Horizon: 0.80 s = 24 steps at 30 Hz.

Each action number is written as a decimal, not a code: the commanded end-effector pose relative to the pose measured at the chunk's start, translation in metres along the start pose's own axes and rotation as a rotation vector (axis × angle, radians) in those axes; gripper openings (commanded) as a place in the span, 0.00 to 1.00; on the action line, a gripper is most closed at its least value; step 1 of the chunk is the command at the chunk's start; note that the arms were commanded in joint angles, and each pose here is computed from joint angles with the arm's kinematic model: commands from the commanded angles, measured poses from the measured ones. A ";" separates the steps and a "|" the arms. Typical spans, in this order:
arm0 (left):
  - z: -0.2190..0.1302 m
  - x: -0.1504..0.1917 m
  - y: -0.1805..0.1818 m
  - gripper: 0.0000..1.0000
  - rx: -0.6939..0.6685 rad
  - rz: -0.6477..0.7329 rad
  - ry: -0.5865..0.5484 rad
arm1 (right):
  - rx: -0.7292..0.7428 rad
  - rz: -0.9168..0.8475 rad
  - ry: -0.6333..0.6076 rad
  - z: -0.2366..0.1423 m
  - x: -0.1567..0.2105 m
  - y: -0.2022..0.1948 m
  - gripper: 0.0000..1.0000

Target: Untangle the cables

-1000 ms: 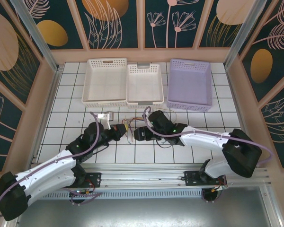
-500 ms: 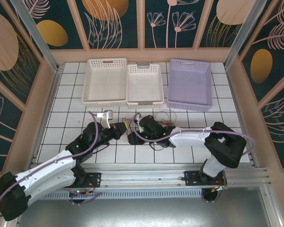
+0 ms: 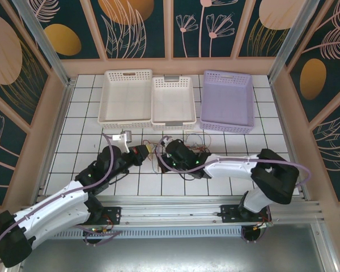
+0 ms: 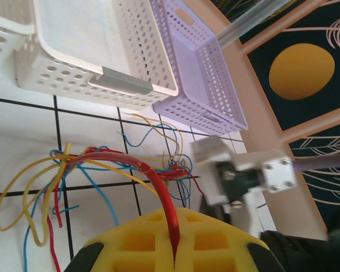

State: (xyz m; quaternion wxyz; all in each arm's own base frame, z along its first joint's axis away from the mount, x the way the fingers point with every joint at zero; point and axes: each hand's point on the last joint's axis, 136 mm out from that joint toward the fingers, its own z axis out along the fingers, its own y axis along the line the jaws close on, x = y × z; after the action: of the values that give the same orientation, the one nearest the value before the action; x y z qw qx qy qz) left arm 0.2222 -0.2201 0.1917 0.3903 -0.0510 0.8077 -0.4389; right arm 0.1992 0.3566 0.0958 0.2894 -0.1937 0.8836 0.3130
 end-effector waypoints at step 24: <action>-0.056 -0.105 -0.009 0.00 -0.429 0.324 -0.214 | 0.249 0.318 -0.489 -0.229 -0.125 -0.128 0.00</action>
State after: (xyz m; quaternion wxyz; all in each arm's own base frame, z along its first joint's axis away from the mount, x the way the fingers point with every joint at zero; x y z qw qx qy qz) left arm 0.2513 -0.1624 0.2603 0.4919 -0.0524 0.8375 -0.2320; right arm 0.2767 0.1419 0.2463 0.4571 0.0681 0.8405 0.2828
